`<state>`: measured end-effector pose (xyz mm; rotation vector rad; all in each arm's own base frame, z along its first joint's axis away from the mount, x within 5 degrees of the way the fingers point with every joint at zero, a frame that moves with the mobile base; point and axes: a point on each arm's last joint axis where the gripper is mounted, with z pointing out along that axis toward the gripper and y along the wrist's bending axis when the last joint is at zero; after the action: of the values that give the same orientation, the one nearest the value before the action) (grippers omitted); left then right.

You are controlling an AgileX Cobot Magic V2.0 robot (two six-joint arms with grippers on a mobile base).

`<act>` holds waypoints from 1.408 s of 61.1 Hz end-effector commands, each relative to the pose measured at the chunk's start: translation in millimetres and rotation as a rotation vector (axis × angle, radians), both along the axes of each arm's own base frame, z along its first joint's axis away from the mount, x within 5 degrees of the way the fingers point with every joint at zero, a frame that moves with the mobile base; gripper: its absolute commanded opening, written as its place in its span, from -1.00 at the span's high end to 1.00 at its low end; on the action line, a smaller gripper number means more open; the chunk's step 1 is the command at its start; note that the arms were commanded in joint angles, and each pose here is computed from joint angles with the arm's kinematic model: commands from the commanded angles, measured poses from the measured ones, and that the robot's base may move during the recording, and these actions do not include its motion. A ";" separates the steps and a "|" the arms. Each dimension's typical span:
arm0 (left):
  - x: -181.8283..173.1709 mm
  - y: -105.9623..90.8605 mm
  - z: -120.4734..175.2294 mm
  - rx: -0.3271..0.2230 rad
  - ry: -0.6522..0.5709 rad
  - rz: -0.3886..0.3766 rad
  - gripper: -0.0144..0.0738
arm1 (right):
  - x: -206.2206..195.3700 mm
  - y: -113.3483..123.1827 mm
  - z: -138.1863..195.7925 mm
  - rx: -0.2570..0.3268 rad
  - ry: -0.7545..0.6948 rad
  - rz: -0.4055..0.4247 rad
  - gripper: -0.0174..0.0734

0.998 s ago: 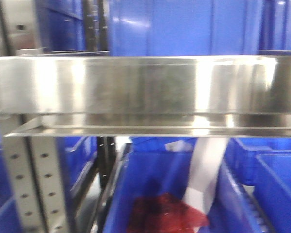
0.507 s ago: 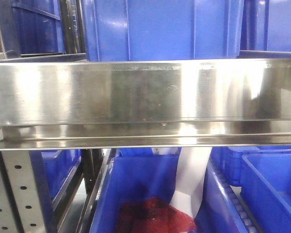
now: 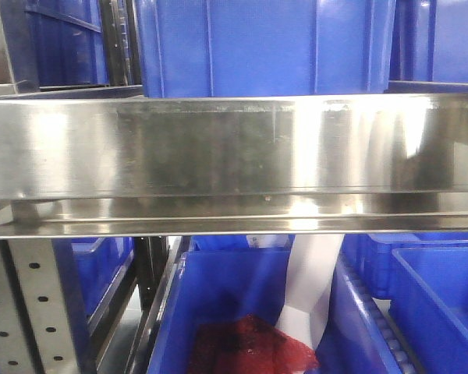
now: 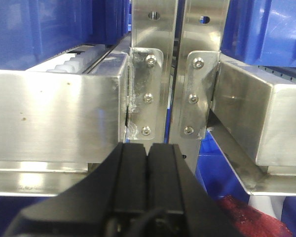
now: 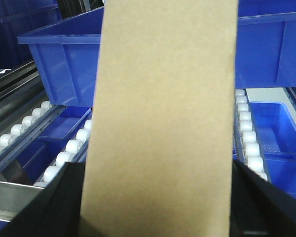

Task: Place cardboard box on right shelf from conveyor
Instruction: 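Move the held box over the roller shelf beside the blue bins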

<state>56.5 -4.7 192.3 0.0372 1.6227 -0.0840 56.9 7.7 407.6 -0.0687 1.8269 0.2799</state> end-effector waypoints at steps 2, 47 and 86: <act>-0.6 0.5 5.2 -0.012 -0.090 0.004 0.94 | 0.3 0.2 17.2 0.008 -0.124 0.008 0.31; -0.6 0.5 5.2 -0.012 -0.090 0.004 0.94 | 14.8 7.7 30.0 -0.029 -0.179 0.027 0.31; -0.6 0.5 5.2 -0.012 -0.090 0.004 0.94 | 170.1 101.6 41.0 -1.009 -0.258 0.393 0.30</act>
<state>56.5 -4.7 192.3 0.0372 1.6227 -0.0840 221.3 95.2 435.3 -1.0044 1.7116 -0.3052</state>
